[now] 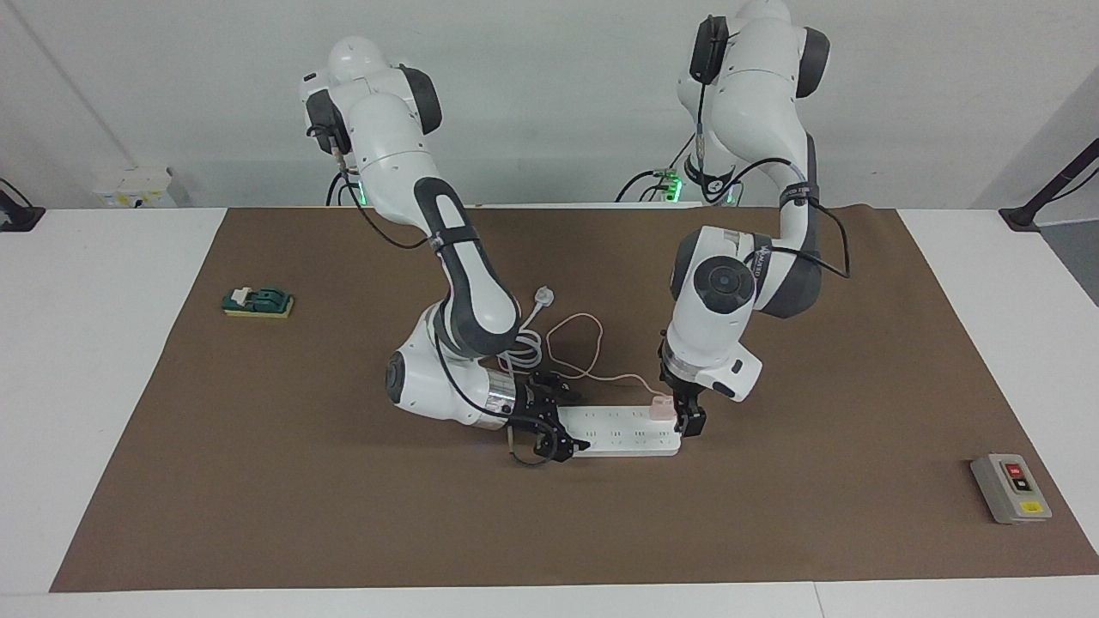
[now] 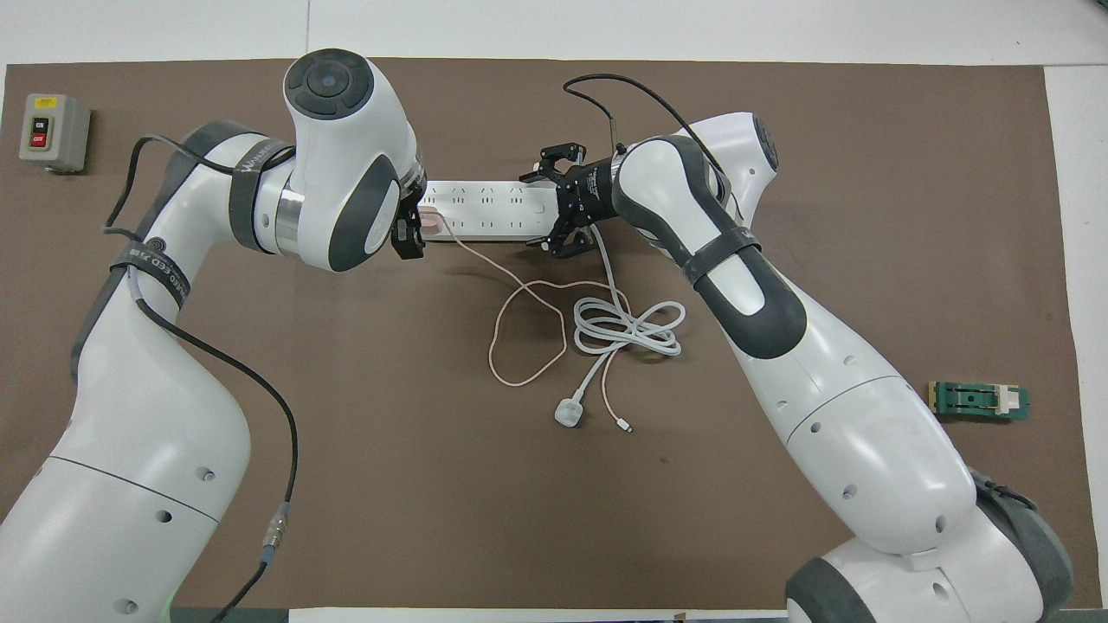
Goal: Unplug charger and place it aside
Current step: 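Grasp the pink charger with the left gripper at the strip's end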
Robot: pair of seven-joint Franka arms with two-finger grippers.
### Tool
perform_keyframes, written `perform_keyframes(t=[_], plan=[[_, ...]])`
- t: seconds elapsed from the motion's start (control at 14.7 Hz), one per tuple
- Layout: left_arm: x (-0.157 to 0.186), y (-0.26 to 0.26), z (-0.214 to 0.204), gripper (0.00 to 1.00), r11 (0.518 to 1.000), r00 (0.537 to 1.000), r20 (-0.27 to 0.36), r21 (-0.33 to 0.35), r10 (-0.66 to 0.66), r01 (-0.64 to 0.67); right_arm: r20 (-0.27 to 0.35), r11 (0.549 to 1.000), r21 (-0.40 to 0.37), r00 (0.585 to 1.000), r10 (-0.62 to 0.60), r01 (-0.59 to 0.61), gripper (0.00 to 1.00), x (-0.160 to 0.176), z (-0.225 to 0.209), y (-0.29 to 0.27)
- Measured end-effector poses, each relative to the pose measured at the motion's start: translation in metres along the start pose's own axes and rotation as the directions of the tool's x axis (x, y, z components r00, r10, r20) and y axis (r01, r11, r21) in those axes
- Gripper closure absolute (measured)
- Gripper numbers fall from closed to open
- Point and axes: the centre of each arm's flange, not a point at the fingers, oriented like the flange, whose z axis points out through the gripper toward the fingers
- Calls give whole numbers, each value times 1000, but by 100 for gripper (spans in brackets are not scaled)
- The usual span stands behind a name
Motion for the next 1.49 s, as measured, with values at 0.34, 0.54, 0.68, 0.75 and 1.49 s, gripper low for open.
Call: perform_keyframes(t=[0.34,0.54,0.68,0.75,1.49], plan=[[-1,-6,7,0,999,999,3,-1,37,-37,-14,1000,-5,1000,-16,16,0,0,1,-1],[-2,-10,11,0,999,999,2,4,54,-54,-15,1000,-3,1000,-27,27,0,1,1,-3],[-3,-11,12,0,998,998,1,6,62,-62,-20,999,-3,999,-35,35,0,5,3,-4],[-3,-12,13,0,998,998,1,6,64,-64,-28,999,-2,999,-35,35,0,9,5,-5],[-7,-14,15,69,990,991,18,-50,135,-134,-39,1000,-3,999,-30,30,4,15,9,-6]])
